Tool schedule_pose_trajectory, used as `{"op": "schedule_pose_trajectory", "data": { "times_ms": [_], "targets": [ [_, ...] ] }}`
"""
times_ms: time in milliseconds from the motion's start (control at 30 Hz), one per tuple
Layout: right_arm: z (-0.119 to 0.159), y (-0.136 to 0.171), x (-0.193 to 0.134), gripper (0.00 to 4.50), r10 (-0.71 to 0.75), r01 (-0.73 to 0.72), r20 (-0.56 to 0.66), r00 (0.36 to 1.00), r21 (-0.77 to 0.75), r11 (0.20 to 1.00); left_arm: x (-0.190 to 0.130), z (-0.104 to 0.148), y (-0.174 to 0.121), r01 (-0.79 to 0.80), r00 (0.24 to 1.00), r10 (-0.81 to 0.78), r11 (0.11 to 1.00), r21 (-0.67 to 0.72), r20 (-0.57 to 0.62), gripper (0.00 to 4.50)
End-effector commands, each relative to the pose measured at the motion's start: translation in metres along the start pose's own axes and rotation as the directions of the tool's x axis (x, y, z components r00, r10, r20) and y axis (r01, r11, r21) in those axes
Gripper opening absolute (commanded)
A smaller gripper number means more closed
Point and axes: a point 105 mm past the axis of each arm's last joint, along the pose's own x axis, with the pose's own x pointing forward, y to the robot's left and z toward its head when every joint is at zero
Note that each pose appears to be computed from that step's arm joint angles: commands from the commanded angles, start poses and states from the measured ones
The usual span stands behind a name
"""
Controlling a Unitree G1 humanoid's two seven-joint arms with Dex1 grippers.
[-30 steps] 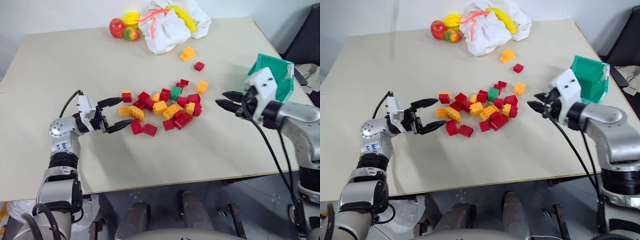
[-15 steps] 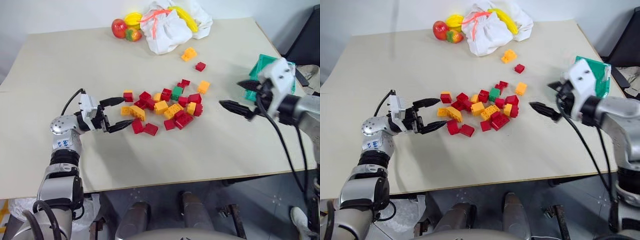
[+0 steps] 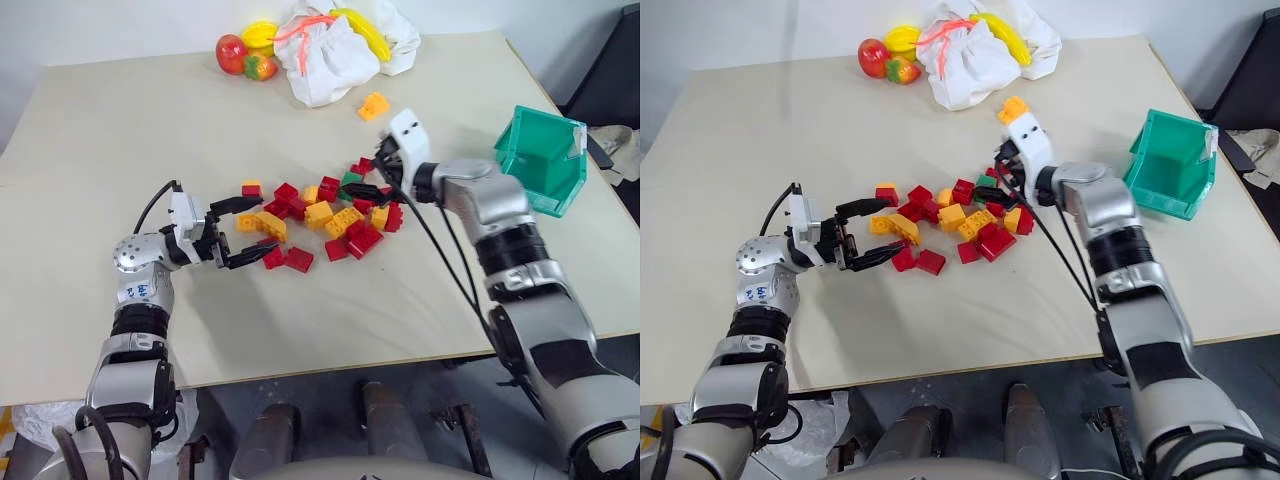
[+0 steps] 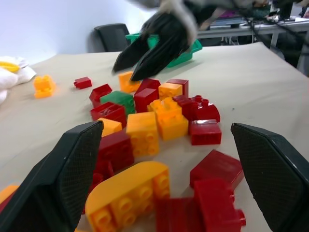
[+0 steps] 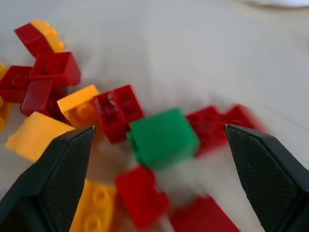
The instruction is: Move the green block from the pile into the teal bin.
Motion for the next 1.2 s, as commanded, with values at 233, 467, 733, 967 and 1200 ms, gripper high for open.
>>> {"op": "schedule_pose_trajectory", "data": {
  "times_ms": [233,467,733,967,1200],
  "targets": [
    [-0.01,0.004,0.023,4.48,0.007,-0.008,-0.038,0.999,-0.027,1.0,-0.009,0.007,-0.005,-0.051,0.999,0.051,0.999,0.019,0.012,4.5],
    [0.004,0.018,0.035,3.84,0.047,-0.047,0.035,0.998,0.014,0.999,-0.012,0.008,-0.007,-0.072,0.997,0.072,0.997,0.02,0.007,4.5],
    [0.03,0.015,0.023,2.09,0.069,-0.064,0.114,0.991,-0.048,0.997,-0.007,0.009,-0.003,-0.069,0.998,0.068,0.998,0.017,0.004,4.5],
    [0.049,0.013,-0.014,2.09,0.071,-0.053,0.198,0.978,-0.09,0.994,0.009,0.01,-0.003,-0.04,0.999,0.04,0.999,0.007,0.016,4.5],
    [0.05,-0.011,-0.087,2.09,-0.134,0.177,0.213,0.968,-0.195,0.965,0.052,0.012,-0.007,0.045,0.999,-0.045,0.999,0.015,0.0,4.5]
  ]
}}
